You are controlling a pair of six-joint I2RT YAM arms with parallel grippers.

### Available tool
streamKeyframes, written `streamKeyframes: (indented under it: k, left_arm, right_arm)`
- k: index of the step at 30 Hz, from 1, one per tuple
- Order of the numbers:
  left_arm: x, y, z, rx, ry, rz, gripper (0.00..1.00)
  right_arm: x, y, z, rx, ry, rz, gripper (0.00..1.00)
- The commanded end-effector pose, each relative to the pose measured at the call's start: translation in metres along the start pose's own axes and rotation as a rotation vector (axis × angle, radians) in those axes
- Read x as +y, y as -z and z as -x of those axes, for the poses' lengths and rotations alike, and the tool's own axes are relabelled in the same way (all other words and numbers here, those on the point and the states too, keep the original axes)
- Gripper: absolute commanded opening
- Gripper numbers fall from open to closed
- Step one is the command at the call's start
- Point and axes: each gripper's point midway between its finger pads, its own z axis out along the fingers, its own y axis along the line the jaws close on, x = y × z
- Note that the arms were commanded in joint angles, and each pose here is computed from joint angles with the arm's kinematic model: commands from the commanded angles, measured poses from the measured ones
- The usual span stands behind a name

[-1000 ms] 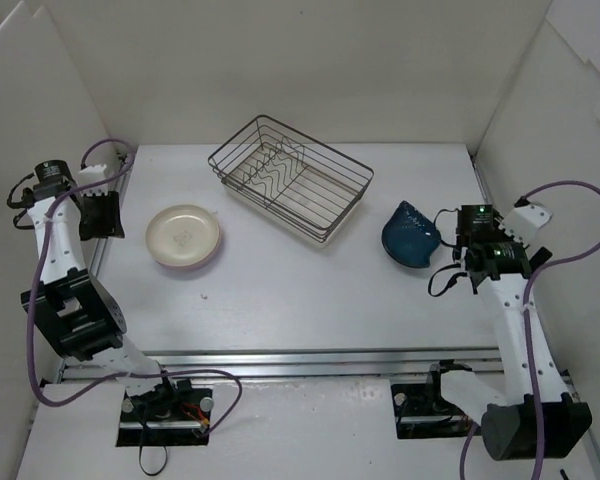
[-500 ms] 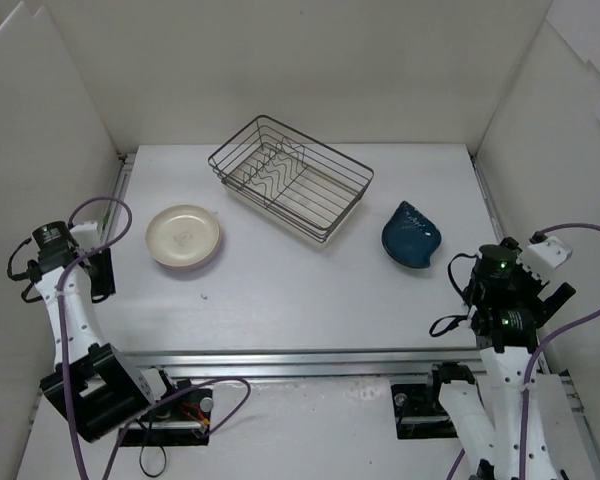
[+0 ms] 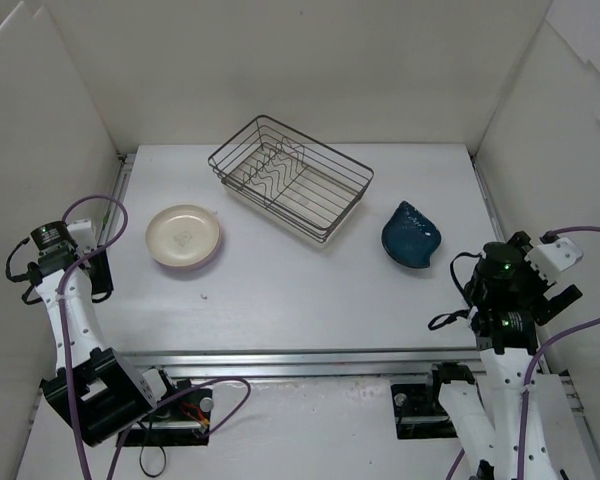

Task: Unload the plates from the dish rack

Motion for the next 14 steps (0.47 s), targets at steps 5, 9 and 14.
streamKeyframes:
  k: [5, 9, 14]
  left_arm:
    - [0.0037, 0.0126, 0.0249, -0.092, 0.032, 0.011, 0.42]
    - [0.0037, 0.0116, 0.027, -0.093, 0.033, 0.008, 0.42]
    - [0.0044, 0.0111, 0.0309, -0.097, 0.036, 0.008, 0.42]
  right_arm:
    - [-0.0061, -0.0012, 0.0173, -0.058, -0.107, -0.052, 0.98]
    - [-0.0069, -0.0007, 0.0177, -0.058, -0.108, -0.055, 0.98]
    - [-0.0114, 0.0004, 0.0201, -0.066, -0.132, -0.073, 0.98]
